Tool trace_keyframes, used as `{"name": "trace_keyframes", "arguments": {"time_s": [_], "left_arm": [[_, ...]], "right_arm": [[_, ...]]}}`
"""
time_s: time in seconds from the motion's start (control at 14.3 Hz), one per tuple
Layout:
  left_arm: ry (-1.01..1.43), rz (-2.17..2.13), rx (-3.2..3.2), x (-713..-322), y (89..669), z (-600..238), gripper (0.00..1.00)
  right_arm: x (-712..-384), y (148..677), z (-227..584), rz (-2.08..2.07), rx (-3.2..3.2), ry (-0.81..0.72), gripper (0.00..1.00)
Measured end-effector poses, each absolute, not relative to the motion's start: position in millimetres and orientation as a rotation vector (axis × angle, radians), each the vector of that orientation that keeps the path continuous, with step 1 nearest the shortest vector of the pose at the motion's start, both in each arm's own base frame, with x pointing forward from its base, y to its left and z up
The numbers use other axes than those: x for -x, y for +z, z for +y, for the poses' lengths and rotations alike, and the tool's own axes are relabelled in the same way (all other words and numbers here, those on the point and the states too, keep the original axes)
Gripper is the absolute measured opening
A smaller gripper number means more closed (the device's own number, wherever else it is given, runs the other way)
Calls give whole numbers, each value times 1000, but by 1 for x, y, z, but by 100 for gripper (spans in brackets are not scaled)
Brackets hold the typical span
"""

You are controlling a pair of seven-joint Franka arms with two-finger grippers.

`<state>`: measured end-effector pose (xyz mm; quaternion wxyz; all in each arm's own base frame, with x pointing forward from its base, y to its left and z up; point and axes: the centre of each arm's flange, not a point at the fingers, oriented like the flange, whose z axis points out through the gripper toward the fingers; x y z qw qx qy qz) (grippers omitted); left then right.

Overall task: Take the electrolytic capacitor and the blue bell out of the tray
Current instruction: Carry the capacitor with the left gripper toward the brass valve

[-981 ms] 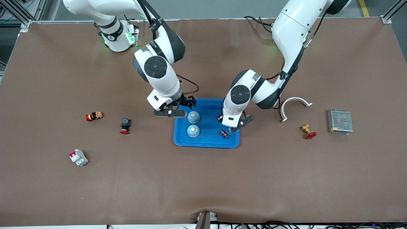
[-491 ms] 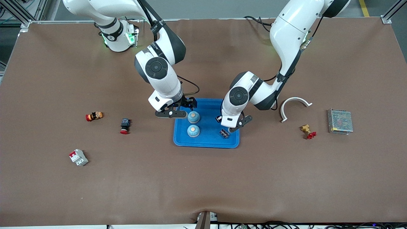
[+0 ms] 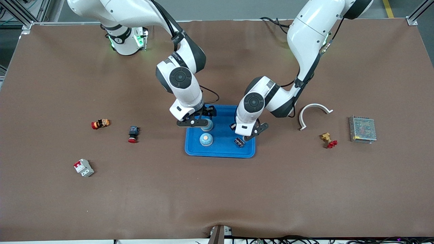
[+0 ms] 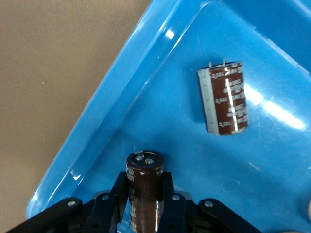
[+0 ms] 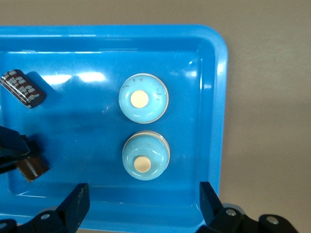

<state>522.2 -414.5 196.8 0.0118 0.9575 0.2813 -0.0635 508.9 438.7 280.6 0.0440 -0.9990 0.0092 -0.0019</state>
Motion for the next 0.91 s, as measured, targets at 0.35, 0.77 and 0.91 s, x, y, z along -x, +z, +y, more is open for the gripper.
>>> {"name": "trace_keyframes", "arguments": {"time_s": [0.35, 0.77, 0.91], "left_arm": [[-125, 895, -2982, -543, 278, -397, 32], [-100, 861, -3036, -582, 351, -302, 32], [-121, 805, -3065, -592, 356, -260, 32]], "right_arm": [[-506, 256, 445, 2, 3059, -26, 100], [-507, 233, 448, -23, 3062, -61, 100], [-505, 223, 450, -32, 3062, -66, 100]]}}
